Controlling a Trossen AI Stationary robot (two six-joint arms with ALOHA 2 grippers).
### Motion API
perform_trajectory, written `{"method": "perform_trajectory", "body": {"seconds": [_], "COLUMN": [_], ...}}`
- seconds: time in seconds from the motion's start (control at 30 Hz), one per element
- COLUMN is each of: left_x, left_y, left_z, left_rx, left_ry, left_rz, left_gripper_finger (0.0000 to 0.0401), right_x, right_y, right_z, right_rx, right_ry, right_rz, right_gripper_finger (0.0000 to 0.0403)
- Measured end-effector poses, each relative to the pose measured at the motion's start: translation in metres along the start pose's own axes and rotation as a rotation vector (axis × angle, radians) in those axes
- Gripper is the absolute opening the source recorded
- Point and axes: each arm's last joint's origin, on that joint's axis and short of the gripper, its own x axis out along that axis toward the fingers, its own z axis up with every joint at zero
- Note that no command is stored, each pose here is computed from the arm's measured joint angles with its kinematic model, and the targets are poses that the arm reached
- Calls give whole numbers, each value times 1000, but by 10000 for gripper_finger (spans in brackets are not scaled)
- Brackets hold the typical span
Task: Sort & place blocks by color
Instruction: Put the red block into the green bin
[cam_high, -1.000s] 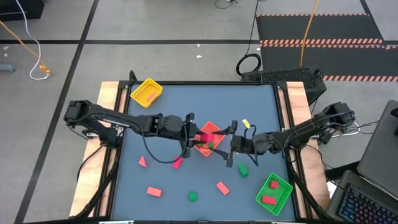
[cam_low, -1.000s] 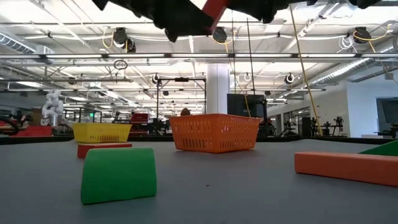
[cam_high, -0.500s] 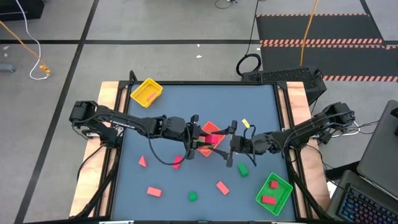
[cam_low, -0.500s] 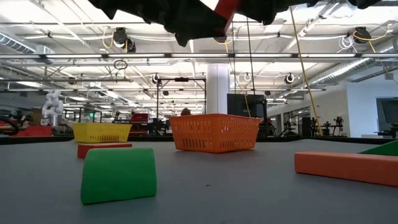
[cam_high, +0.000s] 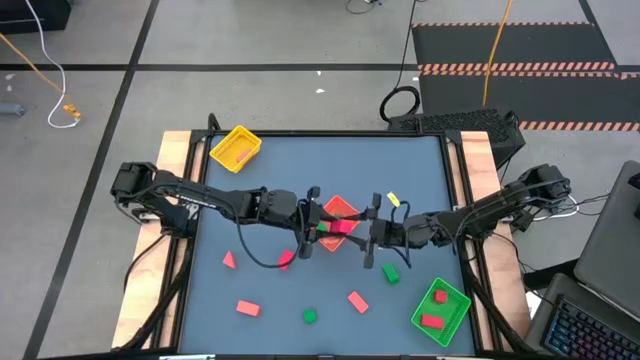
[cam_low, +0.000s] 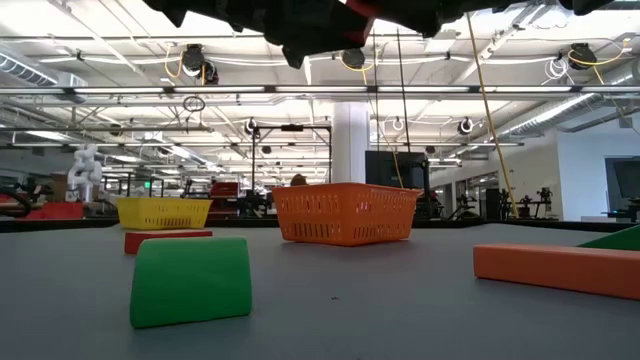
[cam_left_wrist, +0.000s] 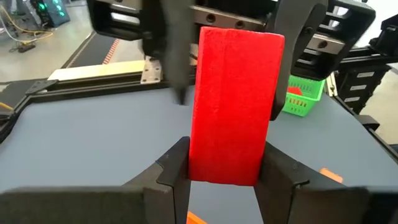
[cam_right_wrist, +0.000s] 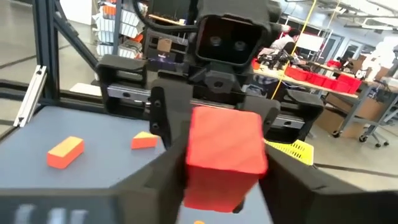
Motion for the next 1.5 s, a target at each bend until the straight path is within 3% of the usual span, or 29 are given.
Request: {"method": "perform_trajectory", "body": {"seconds": [0.07, 0.3, 0.37, 0.57, 0.73, 0.87, 1.07, 1.23, 1.5], "left_x": [0, 0, 0, 0, -1, -9, -28, -45, -56], "left_y": [0, 1, 1, 1, 9, 19, 34, 42, 46], "left_z": [0, -2, -3, -6, -7, 2, 21, 39, 53], "left_rx": [16, 11, -12, -14, -7, 2, 24, 55, 118], "left_ry": [3, 25, 35, 70, 77, 40, -59, -154, -250], "left_rz": [11, 35, 64, 75, 167, 249, 306, 344, 379], "left_gripper_finger": [130, 131, 166, 327, 392, 387, 354, 328, 296], "right_x": [0, 0, 0, -17, -45, -70, -95, -108, -128], "right_y": [0, 0, 1, 0, -2, -5, 0, 9, 16], "right_z": [0, -3, -5, -1, 11, 14, 6, -3, -15], "right_rx": [-7, -36, -60, -100, -24, 134, 445, 651, 961], "right_ry": [3, 34, 49, 124, 160, 241, 479, 729, 1201], "right_rz": [1, 3, 7, -6, 34, 82, 350, 488, 523], "right_gripper_finger": [122, 123, 123, 123, 123, 123, 123, 123, 123]}}
